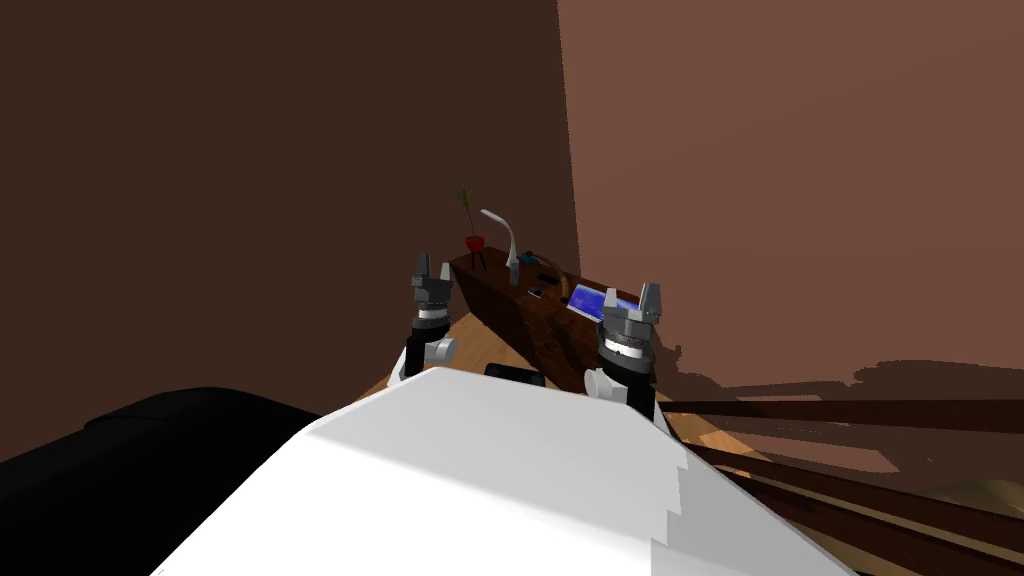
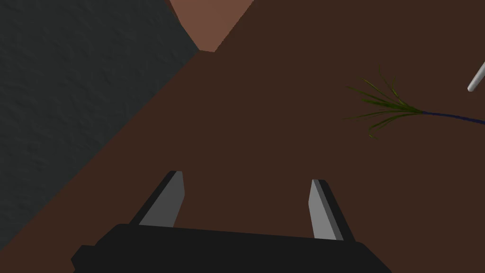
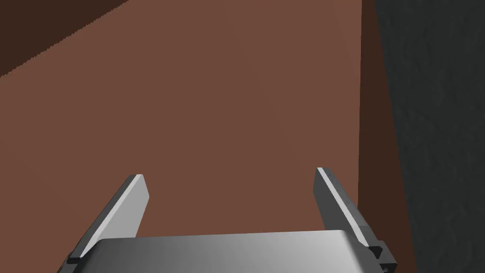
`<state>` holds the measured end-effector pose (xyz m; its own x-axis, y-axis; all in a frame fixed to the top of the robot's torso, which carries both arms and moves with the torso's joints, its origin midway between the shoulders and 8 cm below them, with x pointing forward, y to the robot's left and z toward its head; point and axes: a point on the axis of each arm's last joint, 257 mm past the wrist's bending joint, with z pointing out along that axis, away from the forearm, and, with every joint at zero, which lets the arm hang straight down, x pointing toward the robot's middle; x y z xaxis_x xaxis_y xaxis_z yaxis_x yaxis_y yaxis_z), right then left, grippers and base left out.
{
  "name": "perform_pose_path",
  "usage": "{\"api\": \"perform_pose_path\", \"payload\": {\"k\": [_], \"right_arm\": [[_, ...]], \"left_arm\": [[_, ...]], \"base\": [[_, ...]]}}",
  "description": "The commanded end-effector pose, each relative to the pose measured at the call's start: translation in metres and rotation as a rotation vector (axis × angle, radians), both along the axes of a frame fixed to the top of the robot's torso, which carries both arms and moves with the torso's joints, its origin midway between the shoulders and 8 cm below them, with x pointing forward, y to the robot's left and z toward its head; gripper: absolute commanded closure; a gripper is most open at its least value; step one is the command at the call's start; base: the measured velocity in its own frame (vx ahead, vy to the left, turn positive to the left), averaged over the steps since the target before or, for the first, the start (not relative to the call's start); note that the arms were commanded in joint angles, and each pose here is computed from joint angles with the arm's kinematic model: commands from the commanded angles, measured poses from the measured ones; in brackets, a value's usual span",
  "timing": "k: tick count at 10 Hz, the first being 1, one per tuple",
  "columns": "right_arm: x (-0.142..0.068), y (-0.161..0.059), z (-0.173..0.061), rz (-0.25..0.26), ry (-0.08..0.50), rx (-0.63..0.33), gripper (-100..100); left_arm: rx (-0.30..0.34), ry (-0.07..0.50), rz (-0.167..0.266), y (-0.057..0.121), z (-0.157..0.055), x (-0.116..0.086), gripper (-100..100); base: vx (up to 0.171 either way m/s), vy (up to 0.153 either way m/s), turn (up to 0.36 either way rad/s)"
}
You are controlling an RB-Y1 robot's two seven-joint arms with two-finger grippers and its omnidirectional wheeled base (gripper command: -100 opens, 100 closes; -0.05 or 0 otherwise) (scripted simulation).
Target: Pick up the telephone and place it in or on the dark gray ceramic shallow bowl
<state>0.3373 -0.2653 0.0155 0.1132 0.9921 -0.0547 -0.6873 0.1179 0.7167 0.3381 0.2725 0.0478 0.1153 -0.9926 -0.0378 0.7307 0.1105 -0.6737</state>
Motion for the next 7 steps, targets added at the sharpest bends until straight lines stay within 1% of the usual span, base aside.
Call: {"api": "perform_pose_path", "payload": {"k": [1, 3, 4, 5, 6, 7], "right_arm": [[0.003, 0.010, -0.008, 0.023, 0.023, -0.059, -100], [0.007, 0.024, -0.020, 0.051, 0.051, -0.134, -100], [0.009, 0.031, -0.027, 0.065, 0.067, -0.175, -100], [0.009, 0.032, -0.028, 0.073, 0.070, -0.191, -100], [0.010, 0.040, -0.037, 0.090, 0.087, -0.241, -100], [0.012, 0.048, -0.047, 0.105, 0.105, -0.288, -100]], "left_arm": [[0.000, 0.000, 0.000, 0.000, 0.000, 0.000, 0], [0.000, 0.000, 0.000, 0.000, 0.000, 0.000, 0], [0.000, 0.000, 0.000, 0.000, 0.000, 0.000, 0], [0.000, 0.000, 0.000, 0.000, 0.000, 0.000, 0], [0.000, 0.000, 0.000, 0.000, 0.000, 0.000, 0], [0.000, 0.000, 0.000, 0.000, 0.000, 0.000, 0]], "base": [[-0.060, 0.101, 0.004], [-0.121, 0.191, -0.006], [-0.117, 0.249, 0.008], [-0.087, 0.165, -0.011], [-0.090, 0.104, 0.013], [-0.115, 0.193, 0.037]]}}
